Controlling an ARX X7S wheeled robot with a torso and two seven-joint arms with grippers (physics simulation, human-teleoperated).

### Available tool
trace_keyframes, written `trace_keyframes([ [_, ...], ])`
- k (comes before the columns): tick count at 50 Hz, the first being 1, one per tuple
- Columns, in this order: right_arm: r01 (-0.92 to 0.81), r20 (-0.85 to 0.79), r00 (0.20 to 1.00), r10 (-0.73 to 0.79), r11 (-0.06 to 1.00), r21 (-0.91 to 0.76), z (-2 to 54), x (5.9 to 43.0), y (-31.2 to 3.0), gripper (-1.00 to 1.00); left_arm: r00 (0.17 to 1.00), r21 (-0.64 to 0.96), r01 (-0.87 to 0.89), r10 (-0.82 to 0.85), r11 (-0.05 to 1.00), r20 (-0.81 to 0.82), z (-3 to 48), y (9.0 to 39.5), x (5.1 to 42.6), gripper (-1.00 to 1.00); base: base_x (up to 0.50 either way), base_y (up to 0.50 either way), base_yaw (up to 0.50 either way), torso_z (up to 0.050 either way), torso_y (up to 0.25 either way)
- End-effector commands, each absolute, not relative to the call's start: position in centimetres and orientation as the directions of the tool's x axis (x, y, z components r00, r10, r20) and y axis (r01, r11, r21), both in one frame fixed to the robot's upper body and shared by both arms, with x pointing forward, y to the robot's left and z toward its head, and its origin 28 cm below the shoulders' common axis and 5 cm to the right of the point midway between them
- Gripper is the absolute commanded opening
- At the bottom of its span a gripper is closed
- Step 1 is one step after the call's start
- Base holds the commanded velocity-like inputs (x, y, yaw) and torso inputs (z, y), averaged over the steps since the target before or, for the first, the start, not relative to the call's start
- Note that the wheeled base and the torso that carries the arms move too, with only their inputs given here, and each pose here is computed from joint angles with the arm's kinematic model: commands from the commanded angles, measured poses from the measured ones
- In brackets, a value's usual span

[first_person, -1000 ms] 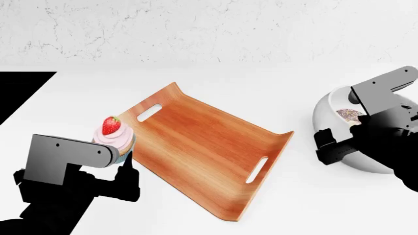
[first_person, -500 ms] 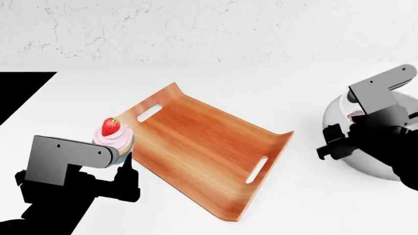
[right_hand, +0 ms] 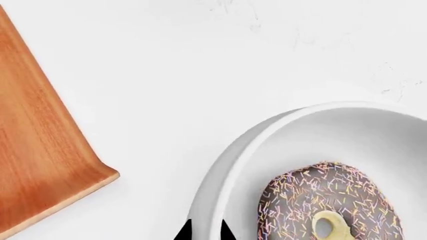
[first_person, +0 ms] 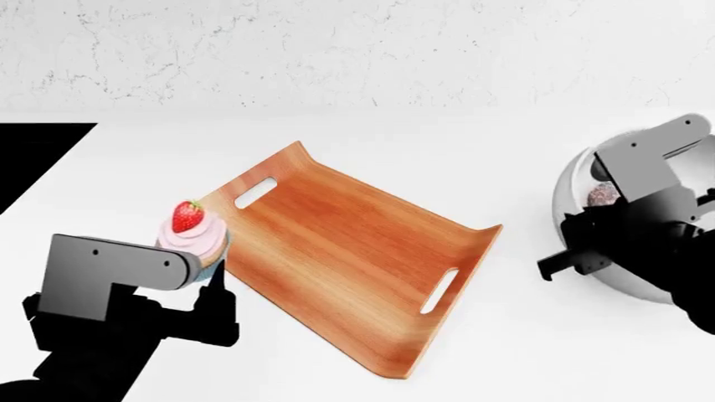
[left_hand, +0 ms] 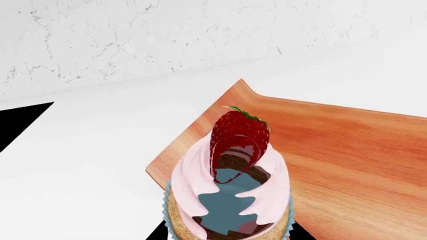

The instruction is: Pick up the bowl with donut and place it on the tray. Pick up the cupcake and place it on the tray.

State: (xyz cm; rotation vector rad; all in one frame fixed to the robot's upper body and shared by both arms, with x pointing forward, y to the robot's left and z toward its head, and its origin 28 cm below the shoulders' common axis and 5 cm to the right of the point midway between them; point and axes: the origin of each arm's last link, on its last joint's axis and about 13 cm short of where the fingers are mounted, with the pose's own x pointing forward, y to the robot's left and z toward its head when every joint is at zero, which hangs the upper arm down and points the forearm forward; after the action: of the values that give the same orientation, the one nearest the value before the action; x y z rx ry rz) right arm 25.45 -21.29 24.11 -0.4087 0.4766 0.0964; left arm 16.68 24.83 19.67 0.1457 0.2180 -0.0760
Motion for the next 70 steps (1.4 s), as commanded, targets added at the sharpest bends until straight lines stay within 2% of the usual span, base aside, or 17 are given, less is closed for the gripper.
trace_keyframes([
  [1,-0.168,-0.425,0.905,-0.008,0.912,-0.375,25.3,25.0,-21.3,-1.0,0.978,0.123,0.083,-0.057,0.989,-0.201,19.8,24.9,16.4,-1.0,0.0,0.0,0.0,0.0,0.0],
  [20,-0.168,-0.338,0.941,0.03,0.906,-0.388,28.7,24.0,-20.6,-1.0,0.982,0.147,0.12,-0.095,0.982,-0.164,21.2,24.7,16.3,-1.0,0.0,0.0,0.0,0.0,0.0],
  [43,-0.178,-0.351,0.936,0.037,0.908,-0.38,28.5,23.7,-20.6,-1.0,0.959,0.189,0.254,-0.221,0.949,-0.179,22.8,23.2,22.9,-1.0,0.0,0.0,0.0,0.0,0.0],
  [70,-0.182,-0.363,0.931,0.038,0.91,-0.372,27.8,24.3,-20.7,-1.0,0.94,0.13,0.26,-0.22,0.957,-0.259,19.0,22.9,26.2,-1.0,0.0,0.0,0.0,0.0,0.001],
])
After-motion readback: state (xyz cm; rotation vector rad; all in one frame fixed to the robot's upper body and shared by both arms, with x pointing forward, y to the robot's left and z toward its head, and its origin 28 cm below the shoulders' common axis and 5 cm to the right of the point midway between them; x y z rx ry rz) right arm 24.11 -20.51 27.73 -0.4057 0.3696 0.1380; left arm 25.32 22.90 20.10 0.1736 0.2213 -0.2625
